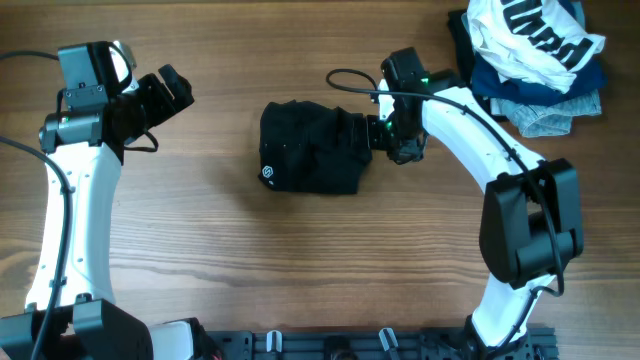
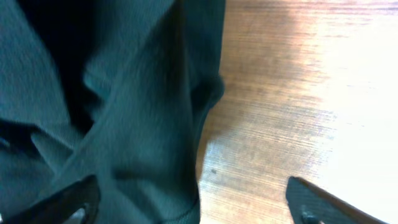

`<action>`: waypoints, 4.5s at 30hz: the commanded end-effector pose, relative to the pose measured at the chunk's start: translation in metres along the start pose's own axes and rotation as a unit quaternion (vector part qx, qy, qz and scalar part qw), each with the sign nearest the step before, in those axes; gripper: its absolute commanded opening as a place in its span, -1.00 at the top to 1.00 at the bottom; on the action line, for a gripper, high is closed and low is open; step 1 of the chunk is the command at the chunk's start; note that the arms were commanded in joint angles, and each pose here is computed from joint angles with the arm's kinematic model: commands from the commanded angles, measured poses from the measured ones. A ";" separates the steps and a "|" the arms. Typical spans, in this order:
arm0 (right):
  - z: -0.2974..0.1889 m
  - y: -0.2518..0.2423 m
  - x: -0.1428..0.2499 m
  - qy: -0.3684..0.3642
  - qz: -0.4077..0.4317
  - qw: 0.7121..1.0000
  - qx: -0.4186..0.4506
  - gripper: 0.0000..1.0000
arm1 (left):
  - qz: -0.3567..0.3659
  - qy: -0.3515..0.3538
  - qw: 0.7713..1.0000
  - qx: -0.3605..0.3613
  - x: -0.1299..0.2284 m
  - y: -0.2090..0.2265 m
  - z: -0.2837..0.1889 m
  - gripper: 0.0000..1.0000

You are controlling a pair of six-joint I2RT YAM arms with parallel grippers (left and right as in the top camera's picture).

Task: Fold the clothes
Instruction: 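Grasp the black folded bundle's right side with the right gripper, then lift the bundle with the right gripper and carry it to the top-right clothes stack, then lower the bundle onto the clothes stack and open the right gripper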

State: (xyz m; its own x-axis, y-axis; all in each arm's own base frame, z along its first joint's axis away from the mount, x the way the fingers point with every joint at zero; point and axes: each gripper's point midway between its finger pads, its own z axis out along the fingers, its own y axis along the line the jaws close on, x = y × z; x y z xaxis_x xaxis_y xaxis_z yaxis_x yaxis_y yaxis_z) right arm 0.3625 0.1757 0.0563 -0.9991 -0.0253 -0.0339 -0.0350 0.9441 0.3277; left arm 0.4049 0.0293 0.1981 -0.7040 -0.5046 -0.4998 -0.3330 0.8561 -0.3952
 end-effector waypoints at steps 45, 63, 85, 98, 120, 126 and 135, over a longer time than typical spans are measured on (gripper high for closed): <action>-0.123 0.091 -0.092 -0.195 -0.095 0.915 -0.340 0.91 | -0.009 0.010 1.000 -0.009 0.005 0.006 0.005 -1.00; -0.321 -0.105 -0.187 -0.542 0.055 0.793 -0.273 0.92 | -0.008 0.010 1.000 -0.009 0.004 0.006 0.005 -1.00; -0.244 -0.266 -0.207 -0.518 0.187 0.775 -0.310 0.92 | -0.011 0.018 1.000 -0.012 0.009 0.008 0.005 -1.00; -0.213 -0.282 -0.177 -0.469 0.192 0.835 -0.213 -0.93 | -0.011 0.018 1.000 -0.012 0.009 0.008 0.005 -1.00; -0.325 -0.246 -0.167 -0.577 0.054 0.796 0.174 -0.99 | -0.004 -0.013 1.000 -0.014 -0.006 0.007 0.005 -1.00; -0.268 -0.272 -0.210 -0.570 0.031 0.788 0.233 -0.99 | -0.005 -0.020 0.999 -0.032 -0.009 0.013 0.005 -1.00; -0.093 -0.334 -0.208 -0.431 0.060 0.871 0.230 -1.00 | -0.005 -0.037 0.997 -0.070 -0.014 0.026 0.003 -1.00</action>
State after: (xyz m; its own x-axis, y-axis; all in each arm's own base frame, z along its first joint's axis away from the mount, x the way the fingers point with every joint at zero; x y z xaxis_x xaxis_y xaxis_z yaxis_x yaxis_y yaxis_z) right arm 0.5916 -0.1610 0.1129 -0.4704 0.1539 -0.8689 0.2712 0.9622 0.0236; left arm 0.4090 0.0483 0.1996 -0.6638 -0.5047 -0.5519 -0.3858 0.8633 -0.3255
